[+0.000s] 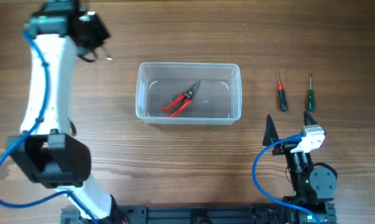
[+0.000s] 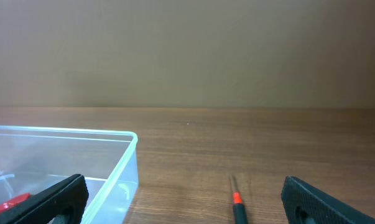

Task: Pack container
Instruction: 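Lift the socket wrench and carry it over the container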

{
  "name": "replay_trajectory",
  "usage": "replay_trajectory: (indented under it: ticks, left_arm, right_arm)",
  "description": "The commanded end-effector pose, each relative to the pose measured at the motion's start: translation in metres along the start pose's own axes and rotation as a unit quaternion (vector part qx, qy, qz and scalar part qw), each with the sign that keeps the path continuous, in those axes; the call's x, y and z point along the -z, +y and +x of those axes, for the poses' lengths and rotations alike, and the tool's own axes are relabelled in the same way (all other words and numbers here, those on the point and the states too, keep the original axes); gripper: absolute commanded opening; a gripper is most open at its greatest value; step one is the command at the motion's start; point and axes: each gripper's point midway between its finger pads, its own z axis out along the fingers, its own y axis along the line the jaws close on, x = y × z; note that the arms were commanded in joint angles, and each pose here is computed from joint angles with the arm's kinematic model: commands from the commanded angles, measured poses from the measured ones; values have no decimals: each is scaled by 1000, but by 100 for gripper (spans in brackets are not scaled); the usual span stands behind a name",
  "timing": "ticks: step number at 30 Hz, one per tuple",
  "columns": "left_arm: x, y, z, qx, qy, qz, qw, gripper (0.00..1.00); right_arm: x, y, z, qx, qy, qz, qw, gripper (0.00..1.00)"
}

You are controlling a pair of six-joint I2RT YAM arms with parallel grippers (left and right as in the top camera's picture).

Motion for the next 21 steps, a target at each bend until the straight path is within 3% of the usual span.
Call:
replay_trajectory:
  ticks: [1, 7, 12, 21]
  left_arm:
    - [14, -64, 35, -104, 18, 49, 993, 4]
    - [22, -131, 91, -224, 39, 89, 970, 4]
    - [28, -163, 130, -342, 44, 101, 933, 4]
    - [16, -165, 152, -384, 70, 88, 917, 4]
  right_arm:
    - [1, 2, -3, 5, -6, -5, 1000, 100]
    - [1, 2, -3, 5, -6, -6, 1000, 100]
    - [1, 2, -3, 5, -6, -6, 1000, 100]
    - [1, 2, -3, 5, -6, -5, 1000, 100]
